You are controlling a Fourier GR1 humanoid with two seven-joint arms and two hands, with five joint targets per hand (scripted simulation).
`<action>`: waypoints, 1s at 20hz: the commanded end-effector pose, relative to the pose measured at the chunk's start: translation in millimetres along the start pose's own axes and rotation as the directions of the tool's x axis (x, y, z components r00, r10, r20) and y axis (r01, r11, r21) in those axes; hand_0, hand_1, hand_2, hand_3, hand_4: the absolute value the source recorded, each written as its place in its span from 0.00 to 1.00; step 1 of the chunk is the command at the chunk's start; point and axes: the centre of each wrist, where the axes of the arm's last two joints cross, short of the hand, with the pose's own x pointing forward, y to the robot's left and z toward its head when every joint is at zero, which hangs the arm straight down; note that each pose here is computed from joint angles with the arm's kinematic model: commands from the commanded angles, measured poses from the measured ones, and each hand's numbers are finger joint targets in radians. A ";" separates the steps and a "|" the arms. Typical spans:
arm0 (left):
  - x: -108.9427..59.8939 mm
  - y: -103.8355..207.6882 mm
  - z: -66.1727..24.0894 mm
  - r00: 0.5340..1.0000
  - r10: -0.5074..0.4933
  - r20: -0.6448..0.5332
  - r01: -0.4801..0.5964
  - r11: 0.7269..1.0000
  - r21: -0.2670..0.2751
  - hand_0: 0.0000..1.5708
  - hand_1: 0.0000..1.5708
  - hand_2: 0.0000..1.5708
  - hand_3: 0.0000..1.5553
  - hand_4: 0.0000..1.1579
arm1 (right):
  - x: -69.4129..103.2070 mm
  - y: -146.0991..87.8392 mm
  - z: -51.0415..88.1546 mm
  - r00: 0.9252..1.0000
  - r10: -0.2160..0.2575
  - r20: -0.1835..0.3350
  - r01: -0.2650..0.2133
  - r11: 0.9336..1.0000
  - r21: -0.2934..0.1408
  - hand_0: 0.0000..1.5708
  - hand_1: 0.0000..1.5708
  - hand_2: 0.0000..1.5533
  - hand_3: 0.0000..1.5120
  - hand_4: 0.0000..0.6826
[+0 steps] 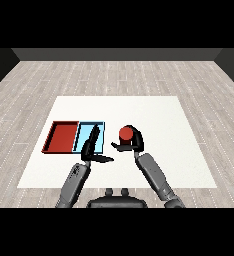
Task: Pick the red can and put it in the red box
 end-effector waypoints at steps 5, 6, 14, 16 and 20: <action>-19.9 -22.4 -7.6 0.996 0.021 -0.085 -0.023 1.000 -0.019 0.00 0.00 0.00 0.00 0.00 | -11.4 19.3 14.4 1.000 -0.021 -0.005 0.021 1.000 -0.001 0.93 0.93 0.93 0.92 0.93; -23.7 -20.5 -14.6 0.997 0.024 -0.079 -0.026 0.999 -0.023 0.00 0.00 0.00 0.00 0.00 | 4.7 6.5 0.6 1.000 -0.026 0.014 0.026 1.000 -0.004 0.93 0.93 0.93 0.92 0.92; -45.5 -27.8 -4.1 0.994 0.042 -0.101 -0.046 0.998 -0.033 0.00 0.00 0.00 0.00 0.00 | 0.0 42.1 14.3 1.000 -0.020 0.003 0.020 1.000 0.020 0.92 0.92 0.92 0.92 0.93; -48.5 -39.6 -14.5 0.992 0.027 -0.125 -0.034 0.998 -0.053 0.00 0.00 0.00 0.00 0.00 | -1.7 15.5 -12.6 1.000 -0.018 0.001 0.018 0.999 0.042 0.92 0.92 0.92 0.91 0.94; -47.5 -38.0 -9.2 0.991 0.049 -0.125 -0.054 0.998 -0.042 0.00 0.00 0.00 0.00 0.00 | 1.9 40.9 -16.2 0.999 -0.047 0.012 0.046 0.999 0.028 0.91 0.91 0.93 0.91 0.92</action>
